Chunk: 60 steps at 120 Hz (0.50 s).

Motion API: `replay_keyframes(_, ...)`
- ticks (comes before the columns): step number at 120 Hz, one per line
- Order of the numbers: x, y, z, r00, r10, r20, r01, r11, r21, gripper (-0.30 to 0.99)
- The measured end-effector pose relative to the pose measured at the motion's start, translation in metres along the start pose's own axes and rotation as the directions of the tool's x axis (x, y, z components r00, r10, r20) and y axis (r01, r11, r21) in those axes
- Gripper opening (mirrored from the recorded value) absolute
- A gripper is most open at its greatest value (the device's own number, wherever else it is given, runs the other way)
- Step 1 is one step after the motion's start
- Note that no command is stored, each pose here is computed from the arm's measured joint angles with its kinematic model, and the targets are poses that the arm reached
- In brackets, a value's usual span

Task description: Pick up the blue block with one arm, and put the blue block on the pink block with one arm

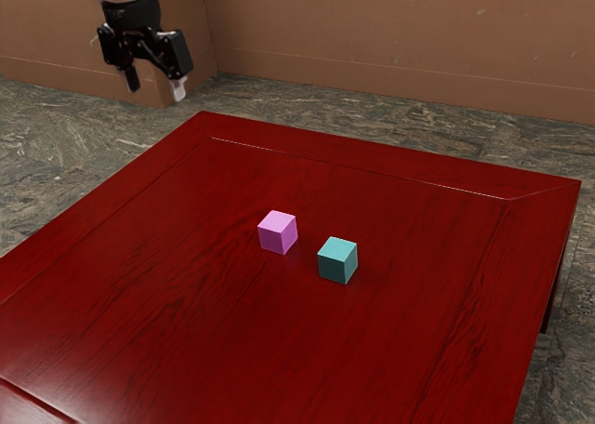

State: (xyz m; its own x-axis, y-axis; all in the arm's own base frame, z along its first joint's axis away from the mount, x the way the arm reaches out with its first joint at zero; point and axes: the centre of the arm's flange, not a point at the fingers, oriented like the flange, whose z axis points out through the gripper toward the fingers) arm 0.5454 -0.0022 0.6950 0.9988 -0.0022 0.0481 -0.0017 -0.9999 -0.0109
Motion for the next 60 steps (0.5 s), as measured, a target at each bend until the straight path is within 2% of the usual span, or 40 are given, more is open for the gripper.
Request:
replay_keyframes(26, -0.007, 0.017, 0.0, 0.998, 0.03, 0.047, -0.03, 1.0, -0.001, 0.69)
replay_keyframes(31, -0.011, 0.02, -0.019, 0.999, 0.036, 0.016, -0.036, 0.999, -0.001, 0.69)
replay_keyframes(38, -0.024, 0.024, -0.074, 0.995, 0.045, -0.086, -0.045, 0.999, 0.004, 0.69)
replay_keyframes(44, -0.03, 0.029, -0.092, 0.992, 0.055, -0.115, -0.055, 0.998, 0.007, 0.69)
replay_keyframes(50, -0.025, 0.037, -0.088, 0.992, 0.07, -0.102, -0.069, 0.998, 0.008, 0.69)
replay_keyframes(60, -0.005, 0.062, -0.059, 0.992, 0.113, -0.047, -0.113, 0.994, 0.007, 0.69)
